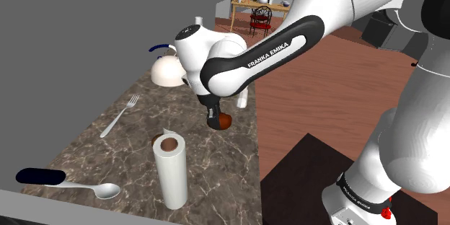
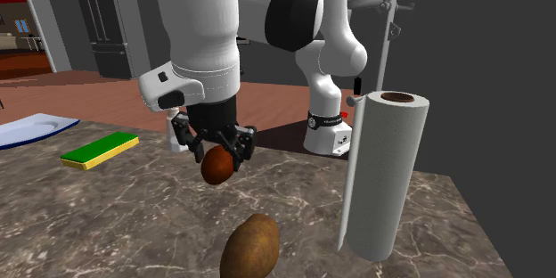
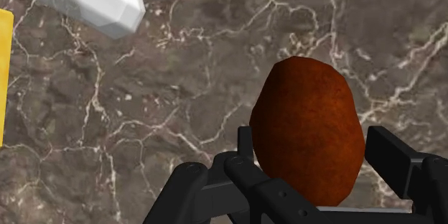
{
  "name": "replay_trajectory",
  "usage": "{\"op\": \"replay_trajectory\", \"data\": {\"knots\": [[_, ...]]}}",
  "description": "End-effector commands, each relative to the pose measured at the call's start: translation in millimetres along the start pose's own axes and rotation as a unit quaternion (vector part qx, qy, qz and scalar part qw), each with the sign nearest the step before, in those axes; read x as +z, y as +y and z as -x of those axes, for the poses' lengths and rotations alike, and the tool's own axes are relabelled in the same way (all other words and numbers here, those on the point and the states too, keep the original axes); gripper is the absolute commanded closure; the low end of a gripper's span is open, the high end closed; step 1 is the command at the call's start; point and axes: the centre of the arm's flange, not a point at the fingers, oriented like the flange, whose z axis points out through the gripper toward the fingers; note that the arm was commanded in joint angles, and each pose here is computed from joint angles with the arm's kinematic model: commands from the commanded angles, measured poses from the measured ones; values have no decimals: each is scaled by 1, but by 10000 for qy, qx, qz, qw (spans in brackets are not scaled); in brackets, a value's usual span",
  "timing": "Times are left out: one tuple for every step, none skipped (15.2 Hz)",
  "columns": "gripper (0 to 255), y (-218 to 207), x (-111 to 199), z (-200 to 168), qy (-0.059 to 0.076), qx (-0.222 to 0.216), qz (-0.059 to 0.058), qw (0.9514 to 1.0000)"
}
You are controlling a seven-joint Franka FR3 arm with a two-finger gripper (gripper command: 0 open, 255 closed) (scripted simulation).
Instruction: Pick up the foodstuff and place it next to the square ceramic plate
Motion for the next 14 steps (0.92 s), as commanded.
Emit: {"op": "replay_trajectory", "data": {"knots": [[255,0,0,0,0,0,0,10000],[255,0,0,0,0,0,0,10000],[255,0,0,0,0,0,0,10000],[255,0,0,0,0,0,0,10000],[255,0,0,0,0,0,0,10000],[255,0,0,0,0,0,0,10000],[255,1,-5,2,0,0,0,10000],[255,2,-10,3,0,0,0,10000],[255,2,-15,5,0,0,0,10000],[255,3,-20,6,0,0,0,10000],[255,4,-25,8,0,0,0,10000],[255,5,-30,9,0,0,0,10000],[255,5,-35,11,0,0,0,10000],[255,6,-40,12,0,0,0,10000]]}}
